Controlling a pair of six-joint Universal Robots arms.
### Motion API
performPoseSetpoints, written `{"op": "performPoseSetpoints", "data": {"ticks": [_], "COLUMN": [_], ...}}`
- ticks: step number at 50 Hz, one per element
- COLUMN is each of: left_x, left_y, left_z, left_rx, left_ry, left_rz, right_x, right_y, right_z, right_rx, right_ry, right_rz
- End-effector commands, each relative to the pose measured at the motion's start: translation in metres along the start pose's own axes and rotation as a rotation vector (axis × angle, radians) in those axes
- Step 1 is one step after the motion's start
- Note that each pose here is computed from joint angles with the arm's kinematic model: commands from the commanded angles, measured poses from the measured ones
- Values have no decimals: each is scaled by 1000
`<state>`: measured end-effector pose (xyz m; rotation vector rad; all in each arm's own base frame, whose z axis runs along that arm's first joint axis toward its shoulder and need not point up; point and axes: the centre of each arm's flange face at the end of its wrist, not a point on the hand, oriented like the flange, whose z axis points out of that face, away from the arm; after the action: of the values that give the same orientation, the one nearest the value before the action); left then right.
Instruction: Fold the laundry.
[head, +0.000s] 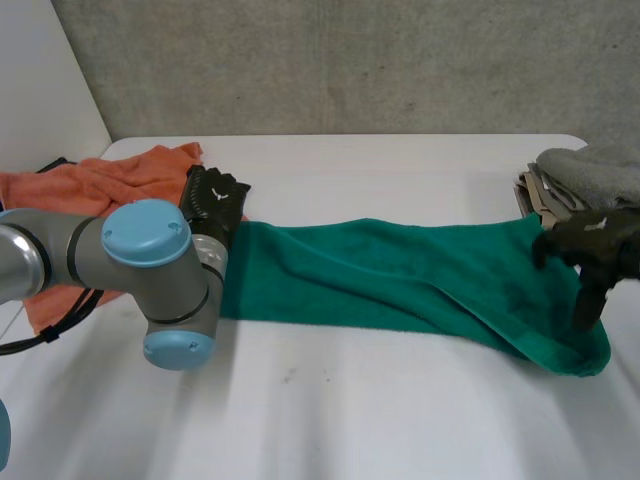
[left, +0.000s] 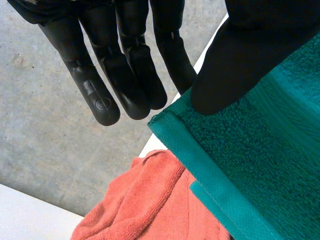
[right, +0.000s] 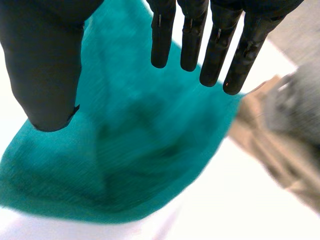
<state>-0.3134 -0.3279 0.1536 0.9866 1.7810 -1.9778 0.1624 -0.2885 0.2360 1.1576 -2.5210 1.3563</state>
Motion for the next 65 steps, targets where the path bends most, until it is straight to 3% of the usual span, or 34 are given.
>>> {"op": "performPoseSetpoints", "data": {"ticks": [1,11,25,36,41,47,57,65], "left_x": [-4,-7,-5,-6,-8,-12,-13,-7], "left_y": [-1,0,3,1,0,7,9,11], "left_z": [4,12,14,14,14,15,12,6], "left_rx": [7,12,5,10,10,-11,-22,-32], "left_ry": [-14,-33,-29,-33,-38,-46,-42,-20], "left_rz": [-4,-9,-9,-12,-14,-12,-11,-8], "right_x": [2,-36,-63,-66,-54,-33,16,16], "right_y": [-18,12,55,72,80,68,6,3], "right_z": [-32,-27,-6,17,44,53,63,63], "right_rx": [66,-4,0,39,34,41,212,131], "right_ry": [55,-53,-24,74,160,253,404,287], "right_rz": [-20,-47,-117,-192,-226,-260,-266,-202]}}
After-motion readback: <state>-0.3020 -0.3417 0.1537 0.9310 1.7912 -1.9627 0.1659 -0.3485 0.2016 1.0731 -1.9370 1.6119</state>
